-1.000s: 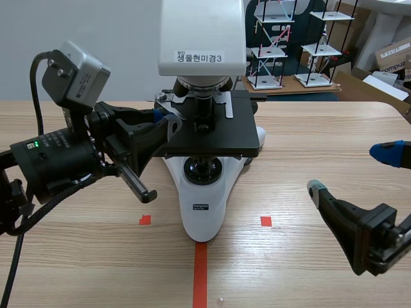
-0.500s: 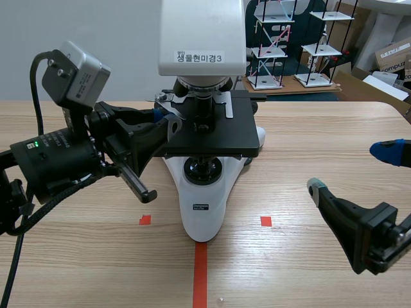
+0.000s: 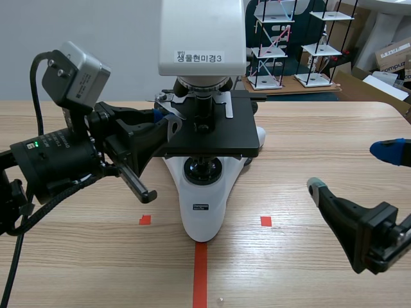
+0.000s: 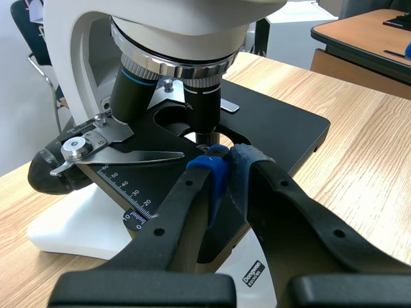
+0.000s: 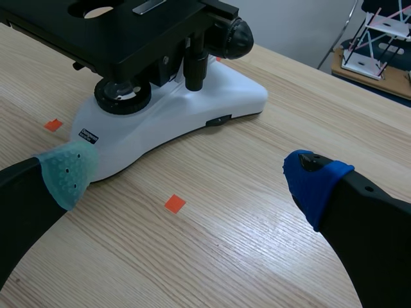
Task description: Return to the home posture
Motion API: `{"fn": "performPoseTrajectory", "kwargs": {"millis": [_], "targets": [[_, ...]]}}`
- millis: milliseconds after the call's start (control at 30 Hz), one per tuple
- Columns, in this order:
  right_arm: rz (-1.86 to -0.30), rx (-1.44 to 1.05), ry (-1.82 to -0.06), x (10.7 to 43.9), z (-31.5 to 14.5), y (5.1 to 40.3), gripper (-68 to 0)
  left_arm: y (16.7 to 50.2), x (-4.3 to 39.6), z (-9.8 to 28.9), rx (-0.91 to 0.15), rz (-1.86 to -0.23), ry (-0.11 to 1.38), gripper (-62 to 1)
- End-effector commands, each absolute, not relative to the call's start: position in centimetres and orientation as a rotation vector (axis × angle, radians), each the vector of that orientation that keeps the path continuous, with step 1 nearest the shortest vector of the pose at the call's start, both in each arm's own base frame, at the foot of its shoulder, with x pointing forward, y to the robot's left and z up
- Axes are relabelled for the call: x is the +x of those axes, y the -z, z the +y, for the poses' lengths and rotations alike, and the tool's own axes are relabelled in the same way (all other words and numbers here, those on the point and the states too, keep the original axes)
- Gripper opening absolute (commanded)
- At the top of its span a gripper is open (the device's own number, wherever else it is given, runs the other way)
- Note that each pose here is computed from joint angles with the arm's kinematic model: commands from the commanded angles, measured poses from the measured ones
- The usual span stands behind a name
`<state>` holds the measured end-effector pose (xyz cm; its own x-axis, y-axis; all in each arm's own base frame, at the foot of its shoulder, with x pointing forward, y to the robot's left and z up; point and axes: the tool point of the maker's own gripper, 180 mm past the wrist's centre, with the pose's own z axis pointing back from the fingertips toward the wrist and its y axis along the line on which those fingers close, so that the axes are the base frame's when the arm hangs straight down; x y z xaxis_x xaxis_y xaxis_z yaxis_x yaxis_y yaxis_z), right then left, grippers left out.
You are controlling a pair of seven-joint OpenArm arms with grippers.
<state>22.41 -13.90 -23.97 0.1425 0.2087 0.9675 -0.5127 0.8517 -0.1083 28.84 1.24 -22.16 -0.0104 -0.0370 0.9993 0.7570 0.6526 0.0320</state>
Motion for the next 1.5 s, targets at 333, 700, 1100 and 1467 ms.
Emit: {"fn": "performPoseTrajectory", "kwargs": {"millis": [333, 700, 1100, 1467], "targets": [[-1.364, 0.28, -0.53, 22.6, -13.9, 23.1, -3.7, 23.0, 27.6, 5.2, -0.573, -1.459, 0.632, -47.5], [-1.364, 0.28, -0.53, 22.6, -13.9, 23.1, -3.7, 21.9, 24.0, 8.0, -0.504, -1.431, 0.652, -7.8], [-1.364, 0.28, -0.531, 22.6, -13.9, 23.2, -3.7, 21.7, 21.1, 9.9, -0.464, -1.387, 0.641, 1.4], [-1.364, 0.28, -0.531, 22.6, -13.9, 23.2, -3.7, 21.6, 20.8, 10.7, -0.447, -1.39, 0.632, 1.4]]}}
